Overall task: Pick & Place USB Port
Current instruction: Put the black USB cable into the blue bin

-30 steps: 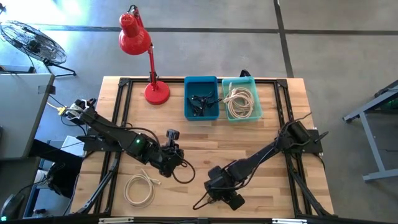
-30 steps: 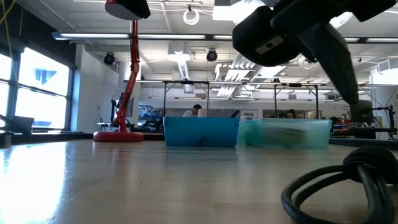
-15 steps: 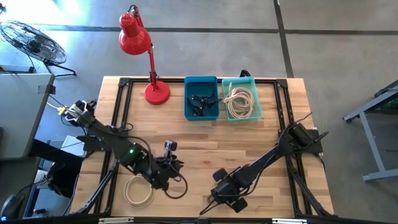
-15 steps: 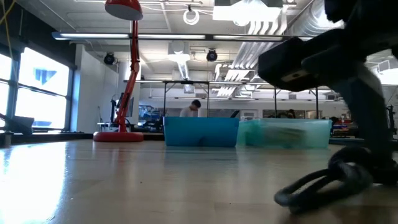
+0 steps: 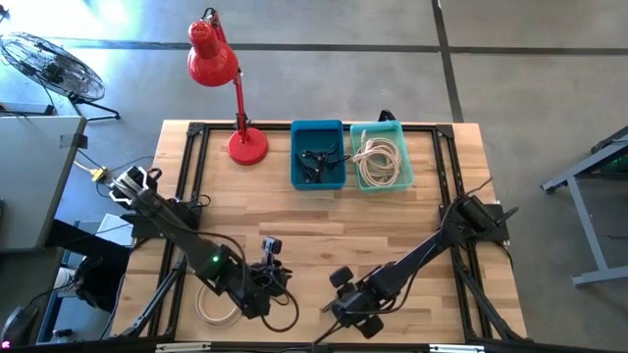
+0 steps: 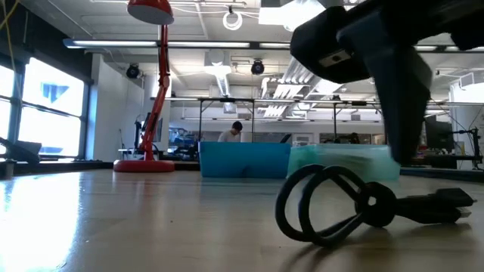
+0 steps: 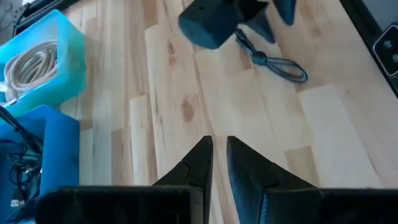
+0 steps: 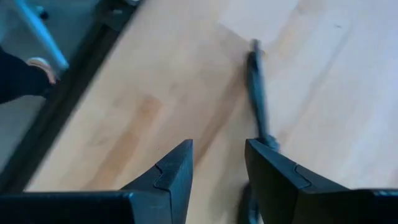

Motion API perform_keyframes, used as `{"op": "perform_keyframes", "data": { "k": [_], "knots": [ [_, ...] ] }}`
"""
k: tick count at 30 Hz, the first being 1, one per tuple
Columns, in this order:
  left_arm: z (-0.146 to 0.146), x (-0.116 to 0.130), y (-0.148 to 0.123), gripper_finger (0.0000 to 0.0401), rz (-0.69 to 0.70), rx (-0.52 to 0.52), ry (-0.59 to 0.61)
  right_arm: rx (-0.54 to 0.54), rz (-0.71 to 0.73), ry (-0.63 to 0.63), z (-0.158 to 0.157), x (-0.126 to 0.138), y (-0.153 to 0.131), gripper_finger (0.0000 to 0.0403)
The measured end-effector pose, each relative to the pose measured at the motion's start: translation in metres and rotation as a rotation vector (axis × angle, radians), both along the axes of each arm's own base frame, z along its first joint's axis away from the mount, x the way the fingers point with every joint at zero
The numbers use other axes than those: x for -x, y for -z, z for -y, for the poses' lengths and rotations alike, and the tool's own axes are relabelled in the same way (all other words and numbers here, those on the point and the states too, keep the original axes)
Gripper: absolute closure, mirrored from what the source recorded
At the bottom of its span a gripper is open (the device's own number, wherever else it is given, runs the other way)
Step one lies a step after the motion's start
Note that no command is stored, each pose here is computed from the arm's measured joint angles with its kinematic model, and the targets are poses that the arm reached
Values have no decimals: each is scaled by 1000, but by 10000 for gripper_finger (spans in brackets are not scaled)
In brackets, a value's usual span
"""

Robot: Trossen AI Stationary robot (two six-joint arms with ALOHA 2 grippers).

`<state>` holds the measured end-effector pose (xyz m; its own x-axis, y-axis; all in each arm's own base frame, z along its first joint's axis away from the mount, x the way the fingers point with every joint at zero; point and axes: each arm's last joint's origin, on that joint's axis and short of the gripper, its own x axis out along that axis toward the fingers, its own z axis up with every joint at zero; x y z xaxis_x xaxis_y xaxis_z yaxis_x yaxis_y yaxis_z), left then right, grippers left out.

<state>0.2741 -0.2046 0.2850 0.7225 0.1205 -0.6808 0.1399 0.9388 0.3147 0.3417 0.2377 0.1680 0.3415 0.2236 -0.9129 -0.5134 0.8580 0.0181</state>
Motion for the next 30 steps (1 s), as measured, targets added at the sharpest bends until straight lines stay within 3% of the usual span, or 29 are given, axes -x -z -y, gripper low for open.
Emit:
{"op": "perform_keyframes", "data": {
  "k": [6,19,30],
  "knots": [
    [7,-7,5,357,22,38,11,90,17,51,12,-4,2,265],
    [9,-10,3,357,61,63,2,67,-17,100,19,-7,4,265],
    [10,-10,4,357,31,103,30,62,-62,109,15,-13,32,265]
  ]
}}
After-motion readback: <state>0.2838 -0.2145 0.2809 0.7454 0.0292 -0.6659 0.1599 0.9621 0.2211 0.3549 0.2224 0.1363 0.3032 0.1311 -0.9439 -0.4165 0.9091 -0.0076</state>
